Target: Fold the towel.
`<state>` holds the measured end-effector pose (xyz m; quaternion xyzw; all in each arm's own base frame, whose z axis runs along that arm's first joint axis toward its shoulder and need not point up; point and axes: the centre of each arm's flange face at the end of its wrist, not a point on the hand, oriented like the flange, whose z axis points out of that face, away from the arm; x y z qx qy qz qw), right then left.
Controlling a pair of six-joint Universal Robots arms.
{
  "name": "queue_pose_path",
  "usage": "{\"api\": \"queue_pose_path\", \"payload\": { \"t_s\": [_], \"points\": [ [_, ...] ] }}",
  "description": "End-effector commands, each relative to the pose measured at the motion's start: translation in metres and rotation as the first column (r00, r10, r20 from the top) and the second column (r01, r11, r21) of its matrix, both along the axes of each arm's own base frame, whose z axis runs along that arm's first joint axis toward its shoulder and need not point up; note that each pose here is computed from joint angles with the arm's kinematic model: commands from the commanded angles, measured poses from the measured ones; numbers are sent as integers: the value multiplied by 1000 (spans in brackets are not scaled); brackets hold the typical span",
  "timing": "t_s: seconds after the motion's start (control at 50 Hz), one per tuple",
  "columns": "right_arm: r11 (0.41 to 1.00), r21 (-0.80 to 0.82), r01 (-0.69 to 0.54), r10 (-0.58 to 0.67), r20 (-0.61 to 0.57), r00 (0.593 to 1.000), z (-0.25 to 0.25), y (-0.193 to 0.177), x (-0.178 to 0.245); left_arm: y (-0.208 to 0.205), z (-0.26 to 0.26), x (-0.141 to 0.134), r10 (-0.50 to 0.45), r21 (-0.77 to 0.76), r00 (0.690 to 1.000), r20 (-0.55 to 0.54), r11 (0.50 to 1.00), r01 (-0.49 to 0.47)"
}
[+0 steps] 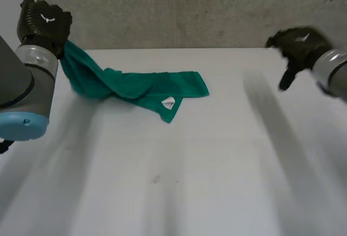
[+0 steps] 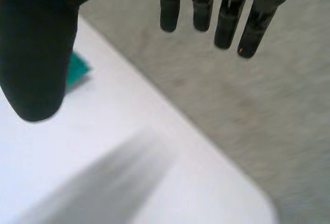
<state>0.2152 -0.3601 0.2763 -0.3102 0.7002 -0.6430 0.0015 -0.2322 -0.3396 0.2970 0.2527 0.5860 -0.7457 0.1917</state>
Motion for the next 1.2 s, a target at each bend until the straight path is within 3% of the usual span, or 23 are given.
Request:
{"api": "queue_pose_path", "payload": {
  "t_s": [0.02,0.16,0.42,0.5,0.58,0.62,0.66,0.68,0.72,0.74,0.78,0.84,0.9,1.02,1.04,1.1,1.12,1.2],
  "points": [
    [971,210,-118,86,157,984,-46,9,34,52,67,-19,-99,-170,994,-45,981,90],
    [913,292,-283,162,378,911,-56,8,61,111,144,-19,-184,-372,977,-105,919,133],
    [791,376,-482,178,612,770,-118,46,150,159,174,-34,-308,-438,943,-128,870,225],
    [823,351,-446,136,641,756,-127,39,161,160,174,-34,-309,-439,942,-129,870,225],
    [918,295,-265,46,585,810,-118,21,149,156,169,-34,-296,-422,947,-126,880,218],
    [934,271,-232,41,563,825,-113,18,145,154,165,-34,-290,-409,949,-122,886,218],
    [981,117,-156,91,432,897,-72,17,130,143,152,-30,-256,-375,961,-109,906,199],
    [981,116,-156,91,431,898,-71,17,130,137,147,-26,-237,-362,966,-104,914,185],
    [991,-28,-135,137,229,964,-33,16,104,131,142,-22,-213,-348,972,-99,923,166],
    [990,-52,-128,136,180,974,-25,15,95,110,126,-6,-138,-306,987,-78,946,108],
    [987,-105,-124,131,62,989,2,19,74,102,121,0,-108,-291,992,-71,953,83],
    [983,-128,-132,132,-12,991,36,37,56,75,92,27,5,-205,999,-54,979,-16],
    [982,-136,-134,127,-61,990,61,56,43,63,63,38,48,-121,999,-25,991,-50],
    [985,-128,-115,94,-161,982,87,82,19,56,14,38,40,42,999,30,998,-41],
    [993,-18,-113,105,-246,964,71,87,9,58,-14,36,14,149,998,62,988,-23],
    [984,132,-122,161,-341,926,38,89,7,60,-47,33,-17,285,995,95,959,-11],
    [967,222,-128,210,-398,893,15,88,6,61,-58,32,-26,327,994,104,945,-10],
    [930,347,-123,278,-444,852,-34,74,8,65,-105,21,-85,503,987,138,864,4]
  ]
}}
